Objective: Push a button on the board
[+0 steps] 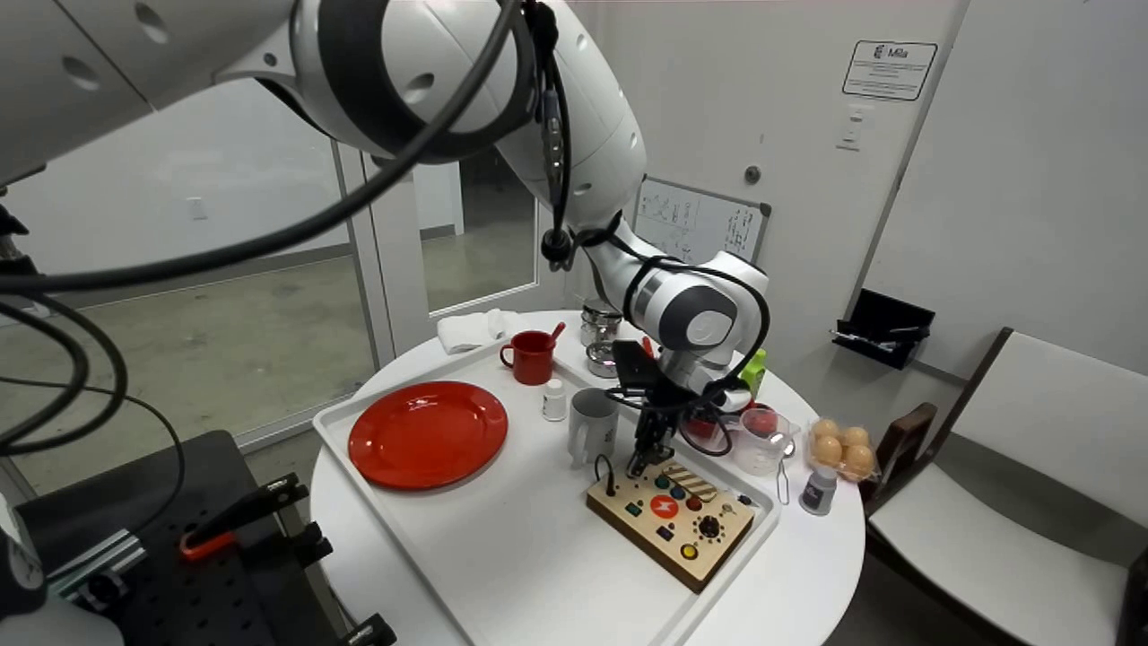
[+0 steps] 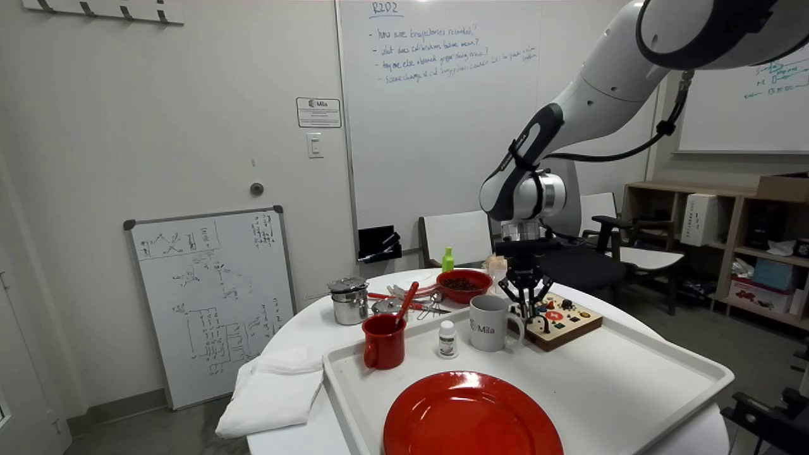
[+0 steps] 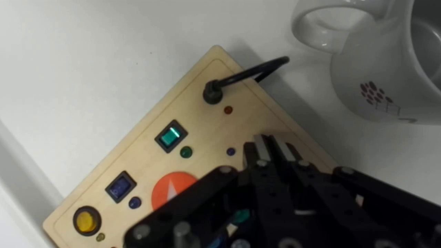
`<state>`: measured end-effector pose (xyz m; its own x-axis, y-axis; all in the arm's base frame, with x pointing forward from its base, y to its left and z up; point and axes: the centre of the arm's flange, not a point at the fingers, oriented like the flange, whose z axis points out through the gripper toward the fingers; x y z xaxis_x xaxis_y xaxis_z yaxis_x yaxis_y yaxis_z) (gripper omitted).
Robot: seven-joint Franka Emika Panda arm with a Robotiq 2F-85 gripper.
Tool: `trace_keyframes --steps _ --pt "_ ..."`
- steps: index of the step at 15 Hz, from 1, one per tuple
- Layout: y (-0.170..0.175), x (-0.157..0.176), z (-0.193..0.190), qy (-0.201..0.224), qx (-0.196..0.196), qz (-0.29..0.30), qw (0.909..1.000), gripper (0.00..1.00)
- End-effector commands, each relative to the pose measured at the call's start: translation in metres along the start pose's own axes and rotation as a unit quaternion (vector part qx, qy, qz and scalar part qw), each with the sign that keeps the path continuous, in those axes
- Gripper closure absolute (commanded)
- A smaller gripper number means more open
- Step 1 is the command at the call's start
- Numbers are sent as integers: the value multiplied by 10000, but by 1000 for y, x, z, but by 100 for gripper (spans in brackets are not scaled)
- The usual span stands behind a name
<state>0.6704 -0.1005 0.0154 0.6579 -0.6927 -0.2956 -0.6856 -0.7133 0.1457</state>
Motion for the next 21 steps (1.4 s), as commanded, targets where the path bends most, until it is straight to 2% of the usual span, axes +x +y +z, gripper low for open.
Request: trace_keyframes --steps 1,13,17,19,21 --pt "-9 0 13 15 93 209 9997 90" --pt "1 -11 33 -364 59 238 9990 90" --pt "2 -17 36 -684 55 44 9976 90" --pt "5 -21 22 -649 80 -56 9978 90" --pt "13 -21 3 -378 121 -12 9992 90"
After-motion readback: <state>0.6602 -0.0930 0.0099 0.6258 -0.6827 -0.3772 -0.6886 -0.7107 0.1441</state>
